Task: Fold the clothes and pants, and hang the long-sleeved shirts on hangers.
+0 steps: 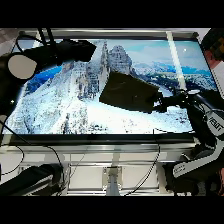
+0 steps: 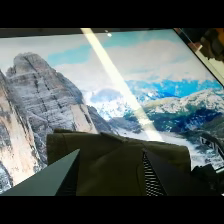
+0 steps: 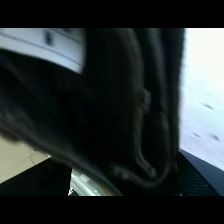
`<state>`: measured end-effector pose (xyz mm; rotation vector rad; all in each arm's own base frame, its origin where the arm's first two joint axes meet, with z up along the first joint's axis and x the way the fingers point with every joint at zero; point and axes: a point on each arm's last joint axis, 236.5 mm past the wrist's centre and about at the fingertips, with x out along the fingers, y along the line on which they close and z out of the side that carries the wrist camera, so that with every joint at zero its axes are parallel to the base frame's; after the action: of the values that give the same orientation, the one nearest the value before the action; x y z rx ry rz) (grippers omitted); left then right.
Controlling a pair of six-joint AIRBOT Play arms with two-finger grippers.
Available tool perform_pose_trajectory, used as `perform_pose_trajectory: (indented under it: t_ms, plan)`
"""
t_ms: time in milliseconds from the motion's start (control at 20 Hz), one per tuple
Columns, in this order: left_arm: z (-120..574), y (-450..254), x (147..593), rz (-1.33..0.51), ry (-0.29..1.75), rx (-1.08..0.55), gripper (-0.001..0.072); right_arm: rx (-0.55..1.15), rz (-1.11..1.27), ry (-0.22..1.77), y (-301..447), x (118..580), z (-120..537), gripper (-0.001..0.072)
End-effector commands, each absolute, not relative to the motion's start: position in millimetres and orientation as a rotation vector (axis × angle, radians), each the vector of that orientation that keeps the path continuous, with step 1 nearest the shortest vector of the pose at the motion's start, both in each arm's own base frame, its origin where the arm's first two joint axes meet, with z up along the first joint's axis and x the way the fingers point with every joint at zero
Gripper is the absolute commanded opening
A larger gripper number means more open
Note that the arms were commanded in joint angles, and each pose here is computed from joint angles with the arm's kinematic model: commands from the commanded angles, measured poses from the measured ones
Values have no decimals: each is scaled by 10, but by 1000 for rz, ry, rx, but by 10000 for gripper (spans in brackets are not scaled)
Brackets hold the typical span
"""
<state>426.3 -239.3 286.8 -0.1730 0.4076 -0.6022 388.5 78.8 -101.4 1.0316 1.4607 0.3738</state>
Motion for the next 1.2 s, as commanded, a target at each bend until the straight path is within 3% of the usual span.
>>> perform_pose_trajectory:
  t_ms: [0, 100, 200, 250, 350, 600, 750, 1150]
  plan:
    - [2873, -2390, 4262, -602, 407, -173, 444, 989, 345, 1432, 883, 3995, -1146, 681]
    - [2874, -2390, 4262, -602, 407, -174, 444, 980, 342, 1418, 946, 4041, -1155, 629]
    - [2873, -2390, 4262, -602, 407, -173, 444, 984, 345, 1414, 973, 4052, -1146, 257]
    - [2873, -2390, 4262, -602, 407, -173, 444, 984, 346, 1416, 974, 4049, -1145, 242]
    - [2873, -2390, 4261, -602, 407, -173, 444, 985, 347, 1417, 969, 4043, -1139, 31]
    - [2876, -2397, 4258, -604, 408, -178, 444, 1005, 370, 1405, 1020, 4012, -756, 25]
    - [2911, -2460, 4221, -630, 413, -226, 444, 897, 282, 1283, 730, 4078, -297, 25]
    - [2896, -2463, 4229, -629, 416, -226, 443, 816, -276, 952, -1565, 3788, 742, 26]
